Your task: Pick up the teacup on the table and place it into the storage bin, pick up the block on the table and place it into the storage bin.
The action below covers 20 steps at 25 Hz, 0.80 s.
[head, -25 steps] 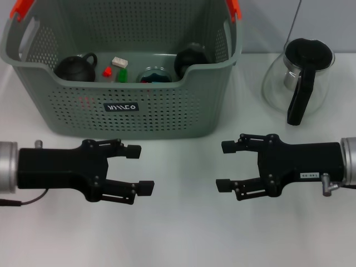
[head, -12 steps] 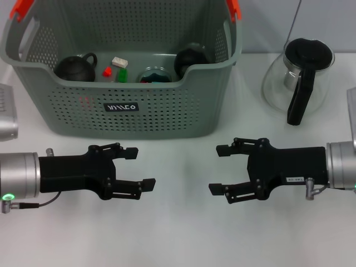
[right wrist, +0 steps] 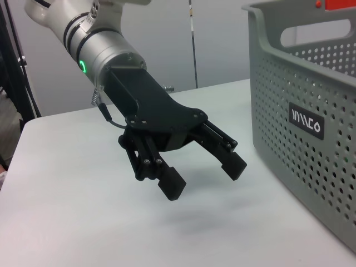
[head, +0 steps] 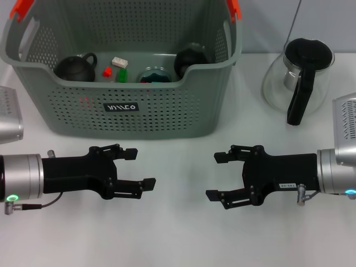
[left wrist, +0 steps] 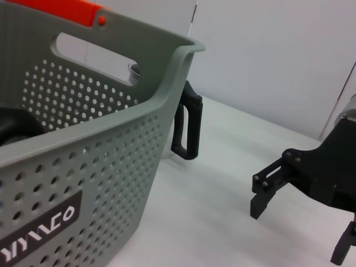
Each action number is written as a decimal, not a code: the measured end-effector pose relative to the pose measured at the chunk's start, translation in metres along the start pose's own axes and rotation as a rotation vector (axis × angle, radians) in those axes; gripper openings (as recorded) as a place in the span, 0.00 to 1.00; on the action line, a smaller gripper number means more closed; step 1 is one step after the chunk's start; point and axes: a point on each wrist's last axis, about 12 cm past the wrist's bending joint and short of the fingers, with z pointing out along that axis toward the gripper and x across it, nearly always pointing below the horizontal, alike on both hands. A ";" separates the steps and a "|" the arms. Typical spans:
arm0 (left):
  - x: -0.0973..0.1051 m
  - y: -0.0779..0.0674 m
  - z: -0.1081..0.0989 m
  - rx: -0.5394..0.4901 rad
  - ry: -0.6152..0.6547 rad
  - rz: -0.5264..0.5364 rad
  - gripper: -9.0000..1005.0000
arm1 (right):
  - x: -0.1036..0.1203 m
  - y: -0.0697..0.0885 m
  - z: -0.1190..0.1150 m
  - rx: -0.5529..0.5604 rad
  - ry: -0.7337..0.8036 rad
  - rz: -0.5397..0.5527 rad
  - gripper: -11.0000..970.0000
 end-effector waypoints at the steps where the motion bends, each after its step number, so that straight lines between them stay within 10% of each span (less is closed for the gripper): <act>1: 0.000 0.000 0.000 0.000 0.000 0.000 0.93 | 0.000 0.000 0.000 0.003 0.001 0.001 0.95; 20: 0.005 -0.003 0.001 0.001 -0.022 -0.052 0.93 | -0.001 -0.005 -0.005 0.045 -0.036 0.036 0.95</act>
